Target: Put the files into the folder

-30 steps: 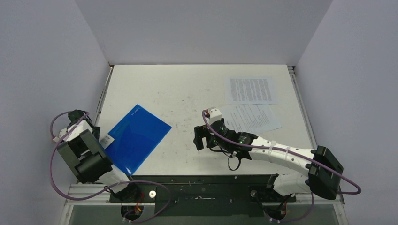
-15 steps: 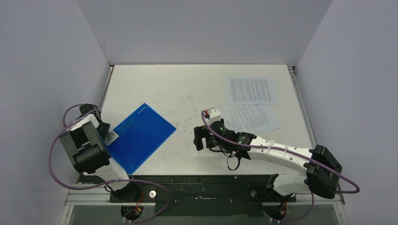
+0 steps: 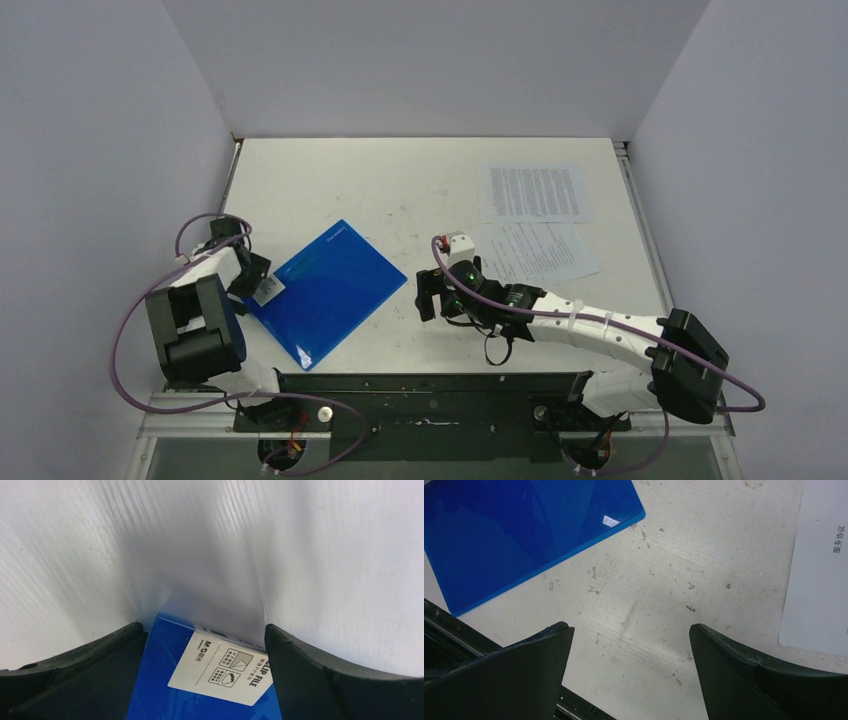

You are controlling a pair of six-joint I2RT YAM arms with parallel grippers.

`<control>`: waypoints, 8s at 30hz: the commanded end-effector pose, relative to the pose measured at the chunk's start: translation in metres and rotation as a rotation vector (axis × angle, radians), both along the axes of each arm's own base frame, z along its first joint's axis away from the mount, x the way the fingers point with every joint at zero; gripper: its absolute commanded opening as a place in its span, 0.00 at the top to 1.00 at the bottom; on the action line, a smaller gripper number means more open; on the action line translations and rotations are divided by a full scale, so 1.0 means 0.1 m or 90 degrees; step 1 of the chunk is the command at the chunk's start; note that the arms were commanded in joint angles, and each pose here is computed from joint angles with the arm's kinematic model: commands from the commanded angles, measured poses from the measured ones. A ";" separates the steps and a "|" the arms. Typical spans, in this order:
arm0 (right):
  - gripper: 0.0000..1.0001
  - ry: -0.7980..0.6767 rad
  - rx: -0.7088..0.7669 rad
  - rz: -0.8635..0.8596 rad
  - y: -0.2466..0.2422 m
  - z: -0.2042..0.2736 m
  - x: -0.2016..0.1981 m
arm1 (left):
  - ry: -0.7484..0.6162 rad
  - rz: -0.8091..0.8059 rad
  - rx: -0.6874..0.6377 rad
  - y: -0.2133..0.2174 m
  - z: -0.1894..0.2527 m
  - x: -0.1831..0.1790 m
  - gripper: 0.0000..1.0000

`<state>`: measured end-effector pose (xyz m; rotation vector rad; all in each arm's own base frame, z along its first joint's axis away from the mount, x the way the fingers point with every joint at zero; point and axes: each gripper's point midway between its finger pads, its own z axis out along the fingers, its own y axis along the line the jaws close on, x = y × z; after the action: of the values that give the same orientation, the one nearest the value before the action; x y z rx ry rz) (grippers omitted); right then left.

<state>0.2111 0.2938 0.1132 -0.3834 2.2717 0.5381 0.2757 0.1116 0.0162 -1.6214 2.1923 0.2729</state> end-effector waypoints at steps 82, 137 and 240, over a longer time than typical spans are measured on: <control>0.10 0.148 0.075 -0.035 -0.15 -0.72 -0.07 | -0.280 -0.442 -0.166 -1.98 0.22 0.07 0.03; 0.10 0.171 0.029 -0.119 -0.91 -0.75 -0.60 | -0.245 -0.707 -0.169 -3.14 0.29 -0.78 0.04; 0.34 0.182 0.298 -0.091 -0.46 -0.62 -0.43 | -0.142 -0.537 -0.283 -2.44 -0.46 -1.25 0.98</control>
<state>0.1706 0.2369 0.0343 0.0820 2.3896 0.9410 0.1820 -0.1633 0.0098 -0.6670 2.4528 -0.8909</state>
